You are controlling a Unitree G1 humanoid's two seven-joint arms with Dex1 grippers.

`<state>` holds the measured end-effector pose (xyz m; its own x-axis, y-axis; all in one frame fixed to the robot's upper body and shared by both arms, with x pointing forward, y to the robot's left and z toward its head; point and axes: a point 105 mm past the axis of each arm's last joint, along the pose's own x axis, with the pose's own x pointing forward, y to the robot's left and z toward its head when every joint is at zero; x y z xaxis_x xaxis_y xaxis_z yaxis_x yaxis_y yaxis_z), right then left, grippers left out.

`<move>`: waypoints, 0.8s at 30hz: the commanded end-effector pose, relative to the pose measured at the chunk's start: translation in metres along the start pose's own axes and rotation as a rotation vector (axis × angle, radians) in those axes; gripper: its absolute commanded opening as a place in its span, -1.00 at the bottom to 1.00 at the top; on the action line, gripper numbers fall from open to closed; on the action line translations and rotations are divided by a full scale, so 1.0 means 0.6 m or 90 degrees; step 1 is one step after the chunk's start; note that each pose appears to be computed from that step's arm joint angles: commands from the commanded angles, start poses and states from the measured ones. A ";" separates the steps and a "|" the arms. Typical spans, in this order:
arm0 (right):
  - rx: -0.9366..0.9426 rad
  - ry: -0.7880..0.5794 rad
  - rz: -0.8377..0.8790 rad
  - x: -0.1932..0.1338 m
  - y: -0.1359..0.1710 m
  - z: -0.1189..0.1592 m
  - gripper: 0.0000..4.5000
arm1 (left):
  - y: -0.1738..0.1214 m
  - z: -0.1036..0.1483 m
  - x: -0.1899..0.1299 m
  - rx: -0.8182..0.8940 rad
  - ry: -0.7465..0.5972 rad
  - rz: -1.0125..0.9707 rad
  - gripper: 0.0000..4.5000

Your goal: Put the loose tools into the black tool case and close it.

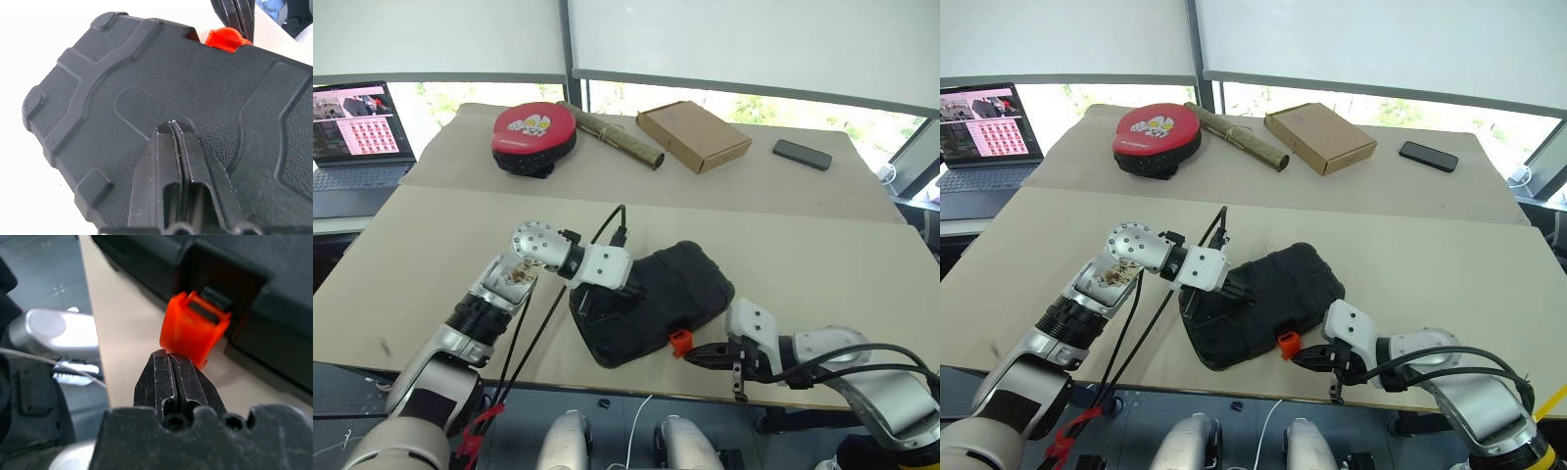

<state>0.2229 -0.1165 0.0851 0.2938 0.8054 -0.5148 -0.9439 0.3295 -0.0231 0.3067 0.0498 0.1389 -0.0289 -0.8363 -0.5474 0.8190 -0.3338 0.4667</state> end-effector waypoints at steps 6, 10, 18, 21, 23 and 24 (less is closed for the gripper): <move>-0.055 -0.043 -0.068 0.010 -0.011 0.009 -1.00 | -0.027 -0.028 0.018 -0.038 0.037 -0.041 -0.96; -0.074 -0.091 -0.091 0.007 -0.011 0.023 -1.00 | -0.035 -0.032 0.026 -0.023 0.046 -0.062 -0.96; -0.104 -0.213 -0.157 -0.027 -0.018 0.078 -1.00 | -0.034 -0.032 0.036 -0.007 0.044 -0.073 -0.96; -0.100 -0.191 -0.150 -0.031 -0.012 0.068 -1.00 | -0.034 -0.033 0.037 -0.001 0.044 -0.076 -0.96; -0.092 -0.163 -0.137 -0.031 -0.005 0.055 -1.00 | -0.035 -0.033 0.037 0.001 0.044 -0.077 -0.96; -0.083 -0.149 -0.131 -0.031 -0.001 0.046 -1.00 | -0.035 -0.033 0.037 0.002 0.044 -0.077 -0.96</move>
<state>0.2285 -0.1206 0.1078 0.5091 0.8044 -0.3063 -0.8606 0.4690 -0.1985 0.3065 0.0410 0.1358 -0.0459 -0.8273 -0.5600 0.7830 -0.3779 0.4941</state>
